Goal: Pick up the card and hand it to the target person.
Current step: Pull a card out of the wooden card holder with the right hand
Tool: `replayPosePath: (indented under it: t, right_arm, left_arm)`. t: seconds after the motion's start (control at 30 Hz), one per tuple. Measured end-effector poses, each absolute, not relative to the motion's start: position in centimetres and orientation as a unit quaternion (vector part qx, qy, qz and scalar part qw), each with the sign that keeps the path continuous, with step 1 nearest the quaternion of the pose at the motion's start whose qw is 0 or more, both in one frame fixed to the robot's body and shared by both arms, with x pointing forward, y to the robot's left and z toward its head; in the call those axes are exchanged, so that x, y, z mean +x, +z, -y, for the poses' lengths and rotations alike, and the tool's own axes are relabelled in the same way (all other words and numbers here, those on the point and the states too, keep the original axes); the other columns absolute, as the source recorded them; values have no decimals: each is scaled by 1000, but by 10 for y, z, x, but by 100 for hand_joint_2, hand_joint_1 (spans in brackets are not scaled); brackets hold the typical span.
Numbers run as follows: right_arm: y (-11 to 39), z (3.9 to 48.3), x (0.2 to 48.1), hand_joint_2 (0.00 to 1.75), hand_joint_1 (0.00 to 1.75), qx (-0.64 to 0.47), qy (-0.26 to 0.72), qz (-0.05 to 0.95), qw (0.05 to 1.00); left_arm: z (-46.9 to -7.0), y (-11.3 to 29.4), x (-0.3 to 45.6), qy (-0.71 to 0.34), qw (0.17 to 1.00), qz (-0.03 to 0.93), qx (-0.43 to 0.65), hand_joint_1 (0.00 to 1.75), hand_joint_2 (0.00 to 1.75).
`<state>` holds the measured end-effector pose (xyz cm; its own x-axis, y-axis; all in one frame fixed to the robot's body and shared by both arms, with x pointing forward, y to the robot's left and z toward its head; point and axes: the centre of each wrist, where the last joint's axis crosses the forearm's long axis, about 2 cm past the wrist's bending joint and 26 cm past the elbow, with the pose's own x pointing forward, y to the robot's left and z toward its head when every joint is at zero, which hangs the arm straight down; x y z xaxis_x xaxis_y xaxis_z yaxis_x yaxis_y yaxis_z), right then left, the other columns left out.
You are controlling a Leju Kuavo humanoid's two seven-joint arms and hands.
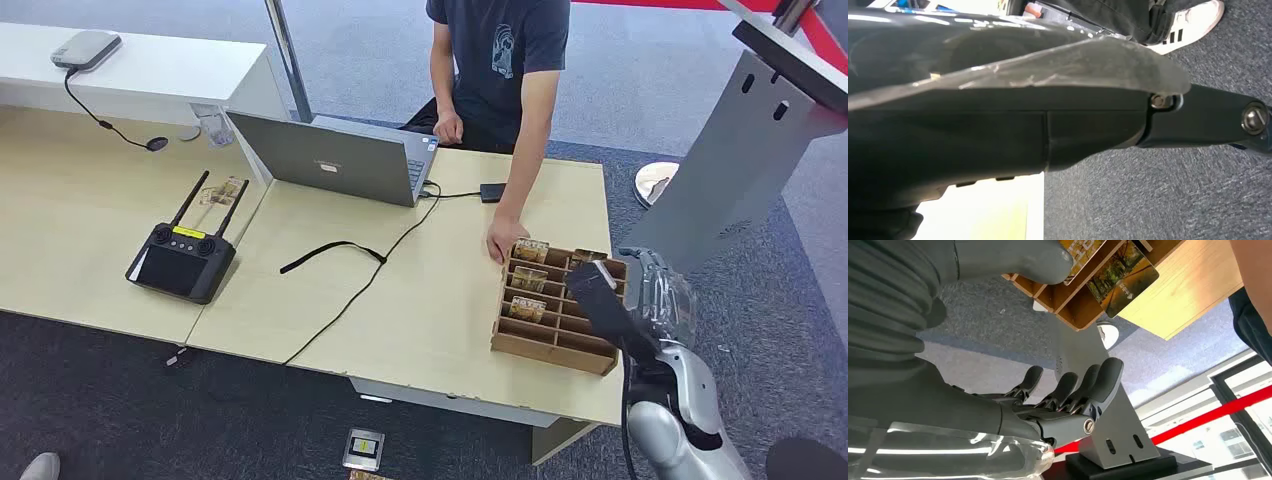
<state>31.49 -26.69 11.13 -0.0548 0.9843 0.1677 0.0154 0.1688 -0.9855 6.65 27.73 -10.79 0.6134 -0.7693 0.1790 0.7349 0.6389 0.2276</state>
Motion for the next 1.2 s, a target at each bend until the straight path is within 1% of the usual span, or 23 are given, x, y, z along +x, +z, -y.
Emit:
replayPosePath:
  t: [0.17, 0.5, 0.6, 0.67, 0.8, 0.97, 1.07, 1.2]
  right_arm:
    - [111, 265, 316, 175, 82, -447, 479, 550, 518]
    - [108, 263, 319, 175, 74, -447, 510, 529, 511]
    - [108, 263, 321, 175, 75, -447, 515, 526, 508]
    - [107, 263, 323, 175, 78, -447, 519, 525, 506]
    - [107, 263, 327, 175, 93, -447, 527, 522, 500]
    - [107, 263, 334, 175, 98, -448, 535, 519, 494]
    - [107, 264, 339, 175, 97, -448, 539, 517, 492]
    - [103, 265, 343, 175, 91, -447, 547, 510, 490]
  left_arm:
    - [-277, -108, 67, -423, 895, 130, 63, 0, 0]
    - [-277, -108, 67, -424, 894, 129, 61, 0, 0]
    - [-277, -108, 67, -424, 895, 128, 61, 0, 0]
    - [-277, -108, 67, -424, 895, 128, 60, 0, 0]
    - [-277, -108, 67, -424, 895, 128, 60, 0, 0]
    - [-277, -108, 68, -424, 894, 130, 58, 0, 0]
    - [-277, -108, 68, -424, 894, 130, 58, 0, 0]
    - [-277, -108, 69, -424, 894, 130, 59, 0, 0]
